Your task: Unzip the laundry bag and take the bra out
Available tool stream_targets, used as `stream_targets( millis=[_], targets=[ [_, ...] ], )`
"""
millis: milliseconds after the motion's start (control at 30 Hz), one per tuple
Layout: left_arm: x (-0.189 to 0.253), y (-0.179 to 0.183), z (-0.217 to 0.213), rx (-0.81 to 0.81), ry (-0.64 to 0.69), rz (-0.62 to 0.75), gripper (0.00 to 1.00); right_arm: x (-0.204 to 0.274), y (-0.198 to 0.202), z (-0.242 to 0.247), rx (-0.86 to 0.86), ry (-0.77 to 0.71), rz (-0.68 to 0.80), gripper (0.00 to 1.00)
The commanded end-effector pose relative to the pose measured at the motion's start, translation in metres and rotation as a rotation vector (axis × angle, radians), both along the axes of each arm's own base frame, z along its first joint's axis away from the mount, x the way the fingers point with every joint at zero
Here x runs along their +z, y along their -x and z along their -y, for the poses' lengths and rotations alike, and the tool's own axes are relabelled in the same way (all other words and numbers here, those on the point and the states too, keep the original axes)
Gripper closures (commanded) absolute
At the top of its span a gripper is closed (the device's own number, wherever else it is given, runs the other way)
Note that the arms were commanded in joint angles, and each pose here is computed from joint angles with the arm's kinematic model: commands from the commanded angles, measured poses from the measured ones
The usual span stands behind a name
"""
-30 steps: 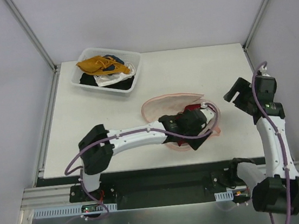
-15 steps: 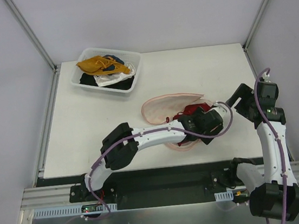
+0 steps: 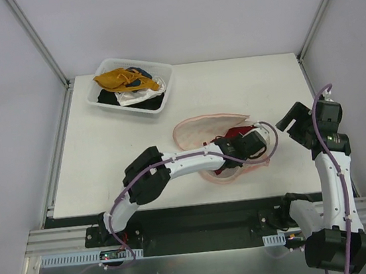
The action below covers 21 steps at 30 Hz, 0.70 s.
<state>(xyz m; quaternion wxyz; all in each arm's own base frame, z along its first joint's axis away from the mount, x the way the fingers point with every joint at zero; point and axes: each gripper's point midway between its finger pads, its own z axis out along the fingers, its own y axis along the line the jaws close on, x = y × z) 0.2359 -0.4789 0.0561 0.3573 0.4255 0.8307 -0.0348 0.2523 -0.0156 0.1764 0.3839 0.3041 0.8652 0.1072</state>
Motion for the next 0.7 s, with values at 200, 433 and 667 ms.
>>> stream_targets(
  millis=[200, 433, 667],
  targets=[
    [0.142, -0.052, -0.075, 0.129, 0.392, -0.097, 1.00, 0.019, 0.002, 0.002, -0.035, -0.008, 0.051, 0.19],
    [0.207, -0.107, -0.151, 0.263, 0.494, 0.035, 1.00, 0.007, 0.000, -0.004, -0.041, -0.060, 0.036, 0.19],
    [0.255, -0.149, -0.208, 0.395, 0.555, 0.159, 1.00, 0.010, 0.002, -0.005, -0.024, -0.049, 0.043, 0.19]
  ],
)
